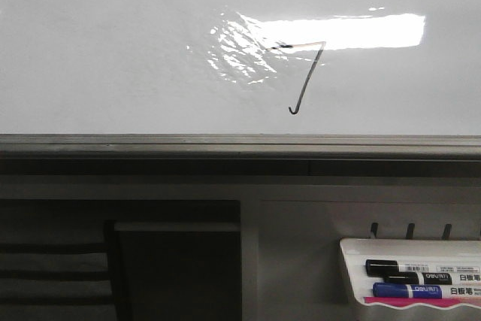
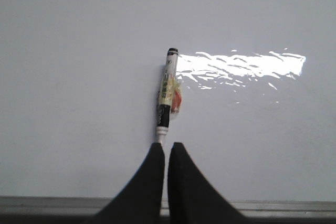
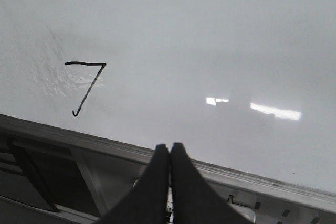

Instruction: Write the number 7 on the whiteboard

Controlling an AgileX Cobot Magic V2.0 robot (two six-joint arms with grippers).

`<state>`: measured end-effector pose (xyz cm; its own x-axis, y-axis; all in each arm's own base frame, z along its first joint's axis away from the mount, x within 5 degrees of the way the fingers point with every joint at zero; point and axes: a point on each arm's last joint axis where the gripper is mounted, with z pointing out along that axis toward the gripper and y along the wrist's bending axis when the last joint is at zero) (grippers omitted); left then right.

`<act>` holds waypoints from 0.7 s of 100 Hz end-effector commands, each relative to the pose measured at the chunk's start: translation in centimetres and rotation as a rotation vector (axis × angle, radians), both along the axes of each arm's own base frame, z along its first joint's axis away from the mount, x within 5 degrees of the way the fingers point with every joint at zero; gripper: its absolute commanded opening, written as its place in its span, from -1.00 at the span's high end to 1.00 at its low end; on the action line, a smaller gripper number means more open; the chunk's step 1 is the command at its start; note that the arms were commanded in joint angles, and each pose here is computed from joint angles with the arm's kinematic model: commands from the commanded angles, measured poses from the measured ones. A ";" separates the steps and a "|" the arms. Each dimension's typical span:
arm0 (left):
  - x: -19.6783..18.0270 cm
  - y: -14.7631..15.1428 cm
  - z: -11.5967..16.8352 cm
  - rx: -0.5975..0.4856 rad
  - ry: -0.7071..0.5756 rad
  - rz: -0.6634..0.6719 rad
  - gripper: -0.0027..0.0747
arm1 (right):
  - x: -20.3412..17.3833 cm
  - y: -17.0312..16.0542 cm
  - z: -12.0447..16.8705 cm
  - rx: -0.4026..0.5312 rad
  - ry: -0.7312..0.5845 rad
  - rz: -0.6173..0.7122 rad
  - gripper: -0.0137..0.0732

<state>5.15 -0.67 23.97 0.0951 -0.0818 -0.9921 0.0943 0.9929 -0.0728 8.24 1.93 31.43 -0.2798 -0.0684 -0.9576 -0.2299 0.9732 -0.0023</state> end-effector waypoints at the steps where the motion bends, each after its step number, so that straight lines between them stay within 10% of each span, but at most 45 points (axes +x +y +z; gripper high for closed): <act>1: -0.2 0.4 0.1 -0.042 -0.065 0.037 0.98 | 0.1 0.0 1.5 0.018 -0.099 0.002 0.85; 70: 0.3 0.5 -3.4 -0.063 -0.004 0.045 0.98 | 0.1 0.0 1.5 0.017 -0.097 0.002 0.85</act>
